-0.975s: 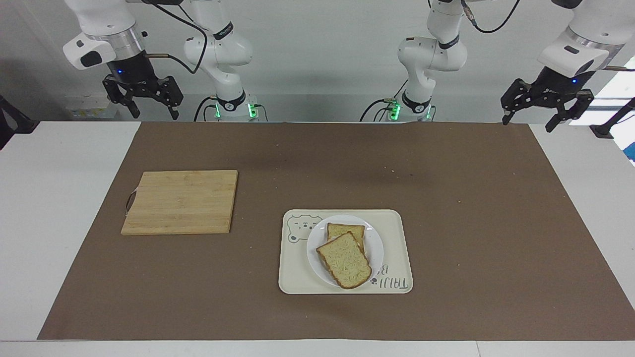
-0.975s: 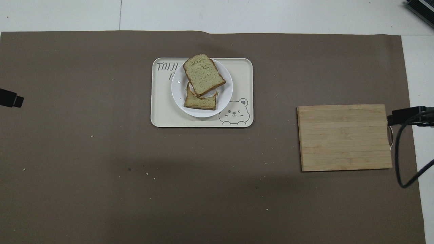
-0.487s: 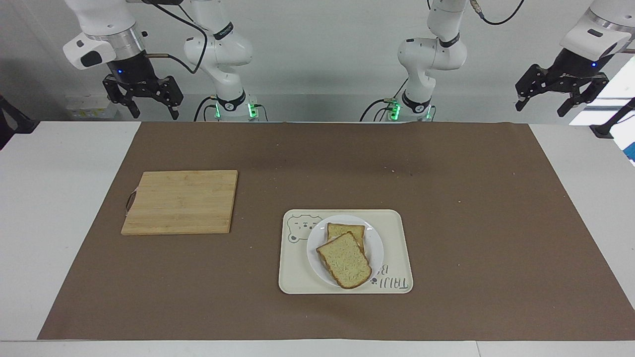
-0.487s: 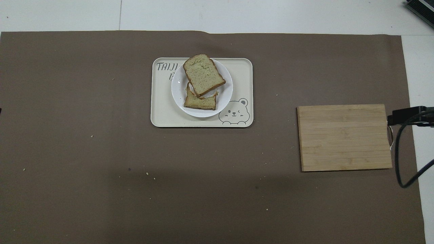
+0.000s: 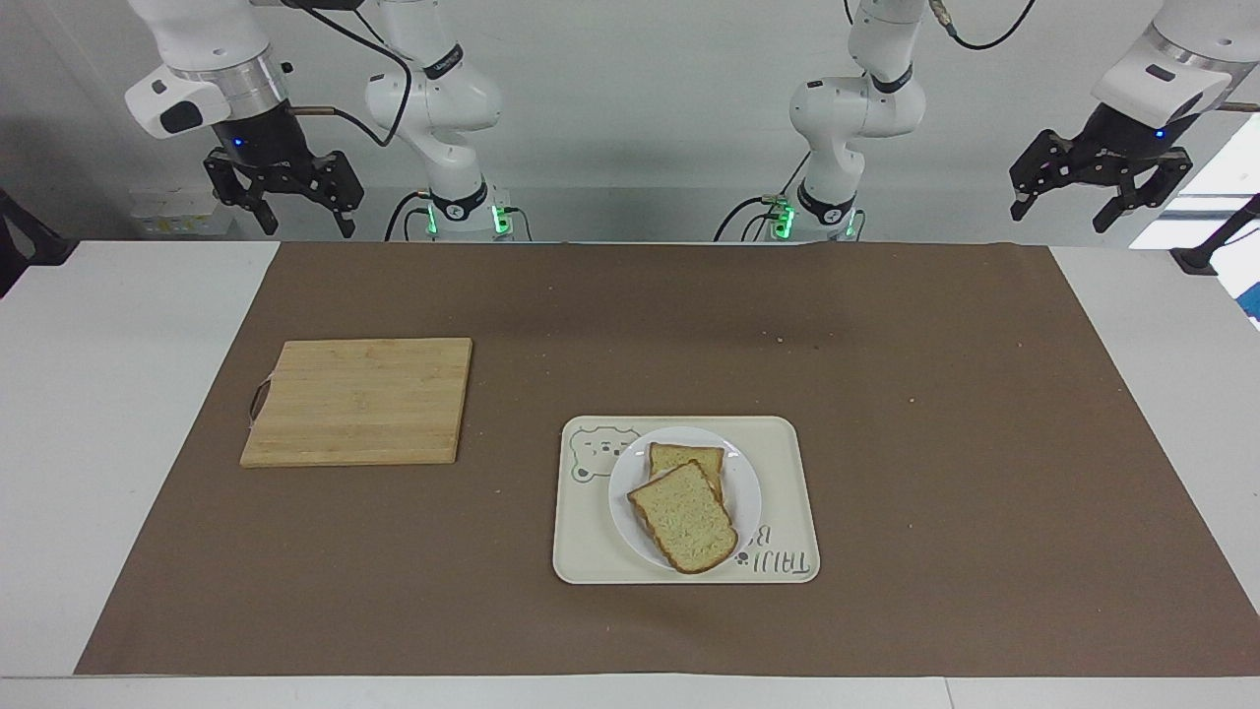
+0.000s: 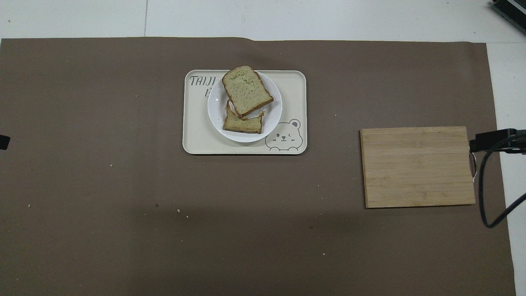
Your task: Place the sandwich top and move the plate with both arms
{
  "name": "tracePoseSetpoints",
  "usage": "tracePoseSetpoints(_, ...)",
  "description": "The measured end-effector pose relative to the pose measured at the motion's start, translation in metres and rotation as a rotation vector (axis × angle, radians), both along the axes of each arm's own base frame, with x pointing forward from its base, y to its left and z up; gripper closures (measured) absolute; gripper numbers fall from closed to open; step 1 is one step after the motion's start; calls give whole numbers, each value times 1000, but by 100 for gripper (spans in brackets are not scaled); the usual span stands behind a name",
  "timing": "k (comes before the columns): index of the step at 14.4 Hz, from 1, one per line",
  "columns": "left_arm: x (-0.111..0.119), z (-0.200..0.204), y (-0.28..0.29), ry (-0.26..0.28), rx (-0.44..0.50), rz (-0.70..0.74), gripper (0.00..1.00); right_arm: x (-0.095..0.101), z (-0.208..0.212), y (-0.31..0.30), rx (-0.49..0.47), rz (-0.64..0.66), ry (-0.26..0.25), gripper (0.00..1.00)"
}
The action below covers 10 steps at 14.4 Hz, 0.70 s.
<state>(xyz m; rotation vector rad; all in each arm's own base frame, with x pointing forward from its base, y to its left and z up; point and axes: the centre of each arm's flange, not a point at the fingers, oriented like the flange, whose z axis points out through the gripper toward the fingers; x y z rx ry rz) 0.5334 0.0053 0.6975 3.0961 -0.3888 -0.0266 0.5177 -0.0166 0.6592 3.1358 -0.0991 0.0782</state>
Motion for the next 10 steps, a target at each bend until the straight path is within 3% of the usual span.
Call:
tracePoseSetpoints(6, -11, -8, -7, 29, -1, 19, 0, 0, 0, 0, 0, 0, 0, 0)
tracePoseSetpoints(10, -9, -7, -7, 10, -1, 19, 0, 0, 0, 0, 0, 0, 0, 0)
